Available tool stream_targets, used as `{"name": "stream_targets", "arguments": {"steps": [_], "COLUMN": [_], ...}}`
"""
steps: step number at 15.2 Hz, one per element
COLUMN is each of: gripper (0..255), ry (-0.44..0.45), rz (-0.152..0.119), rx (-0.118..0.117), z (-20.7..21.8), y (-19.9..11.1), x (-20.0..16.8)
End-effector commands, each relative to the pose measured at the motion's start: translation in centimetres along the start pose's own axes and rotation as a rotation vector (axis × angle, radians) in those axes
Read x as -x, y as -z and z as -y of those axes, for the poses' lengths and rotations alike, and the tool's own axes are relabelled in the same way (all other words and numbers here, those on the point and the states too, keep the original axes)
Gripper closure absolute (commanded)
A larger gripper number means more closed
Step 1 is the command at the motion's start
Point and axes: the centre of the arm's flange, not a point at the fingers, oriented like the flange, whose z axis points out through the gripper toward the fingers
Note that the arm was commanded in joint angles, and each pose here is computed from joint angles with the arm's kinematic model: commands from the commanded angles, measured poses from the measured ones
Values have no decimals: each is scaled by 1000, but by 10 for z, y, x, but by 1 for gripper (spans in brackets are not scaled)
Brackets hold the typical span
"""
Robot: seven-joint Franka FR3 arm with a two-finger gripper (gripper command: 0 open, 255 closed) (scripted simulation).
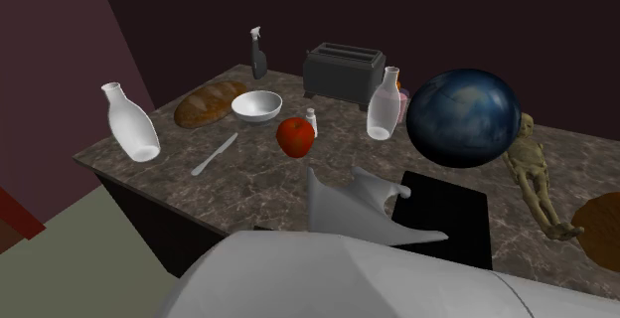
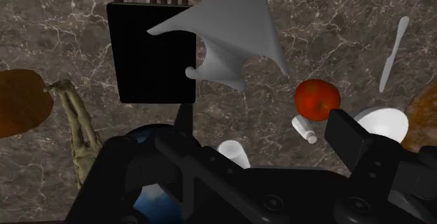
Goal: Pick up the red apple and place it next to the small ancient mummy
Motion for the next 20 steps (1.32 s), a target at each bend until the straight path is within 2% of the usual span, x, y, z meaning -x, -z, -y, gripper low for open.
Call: {"name": "stream_targets", "arguments": {"steps": [1, 20], "gripper": [0, 0], "ry": [0, 495], "rz": [0, -139], "rx": [0, -82], "z": [0, 75], "y": [0, -208], "x": [0, -89]}}
